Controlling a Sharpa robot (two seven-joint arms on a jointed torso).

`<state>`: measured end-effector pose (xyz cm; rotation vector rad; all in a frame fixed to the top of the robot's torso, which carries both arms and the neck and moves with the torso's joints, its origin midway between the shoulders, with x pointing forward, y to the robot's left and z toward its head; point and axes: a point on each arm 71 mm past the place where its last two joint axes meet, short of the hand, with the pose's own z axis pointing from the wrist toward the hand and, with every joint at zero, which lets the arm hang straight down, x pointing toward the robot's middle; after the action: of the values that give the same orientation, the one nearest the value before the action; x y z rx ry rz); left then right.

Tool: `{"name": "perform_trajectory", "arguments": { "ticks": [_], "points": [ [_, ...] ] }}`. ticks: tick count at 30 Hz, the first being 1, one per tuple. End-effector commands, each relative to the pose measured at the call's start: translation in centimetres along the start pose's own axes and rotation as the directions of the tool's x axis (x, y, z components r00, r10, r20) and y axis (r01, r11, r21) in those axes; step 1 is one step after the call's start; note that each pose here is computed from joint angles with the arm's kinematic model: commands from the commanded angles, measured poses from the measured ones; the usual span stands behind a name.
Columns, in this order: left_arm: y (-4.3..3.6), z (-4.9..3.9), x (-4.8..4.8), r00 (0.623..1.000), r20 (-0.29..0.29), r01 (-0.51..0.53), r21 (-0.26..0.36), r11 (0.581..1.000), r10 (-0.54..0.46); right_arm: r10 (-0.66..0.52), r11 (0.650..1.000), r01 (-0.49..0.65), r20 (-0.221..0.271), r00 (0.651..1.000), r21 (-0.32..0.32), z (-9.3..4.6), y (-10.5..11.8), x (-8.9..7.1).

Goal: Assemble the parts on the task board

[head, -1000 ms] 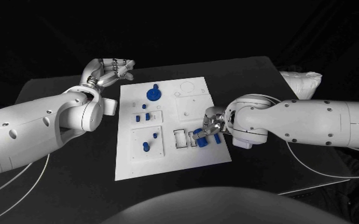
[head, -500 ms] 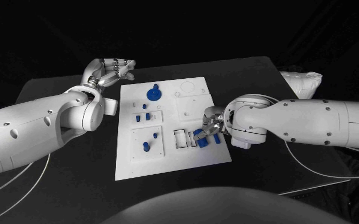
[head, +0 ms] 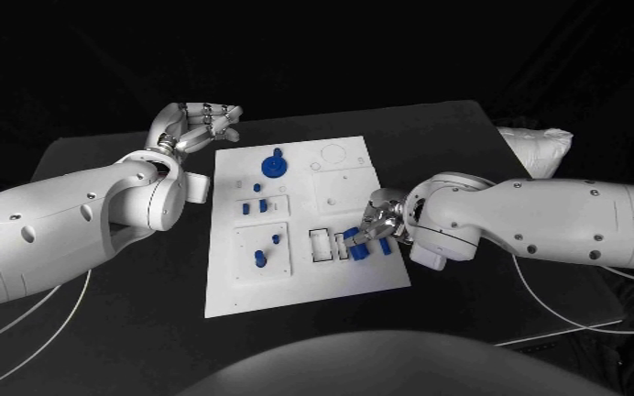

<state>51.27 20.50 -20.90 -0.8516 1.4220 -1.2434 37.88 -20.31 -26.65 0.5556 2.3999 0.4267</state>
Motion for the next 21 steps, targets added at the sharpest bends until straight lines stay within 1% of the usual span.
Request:
{"name": "perform_trajectory", "arguments": {
  "ticks": [1, 5, 10, 13, 21],
  "points": [
    [-0.11, 0.0, 0.17, 1.0, -0.014, 0.009, 0.006, 1.0, -0.009, 0.137, 0.991, -0.137, -0.025, 0.99, 0.003, 0.0, -0.4, 0.5],
    [-0.09, 0.0, 0.13, 1.0, -0.013, 0.008, 0.004, 1.0, -0.008, 0.209, 0.978, -0.209, -0.022, 0.978, -0.005, -0.6, -0.4, -0.2],
    [-0.09, 0.01, 0.14, 1.0, -0.013, 0.008, 0.004, 1.0, -0.008, 0.252, 0.967, -0.252, -0.02, 0.968, -0.021, -1.1, -0.2, -0.9],
    [-0.09, 0.01, 0.14, 1.0, -0.013, 0.008, 0.004, 1.0, -0.008, 0.263, 0.964, -0.263, -0.023, 0.965, -0.03, -1.2, -0.1, -1.2],
    [-0.07, 0.02, 0.11, 1.0, -0.012, 0.008, 0.003, 1.0, -0.008, 0.312, 0.948, -0.314, -0.052, 0.949, -0.042, -1.2, 0.1, -1.2]
  ]
}}
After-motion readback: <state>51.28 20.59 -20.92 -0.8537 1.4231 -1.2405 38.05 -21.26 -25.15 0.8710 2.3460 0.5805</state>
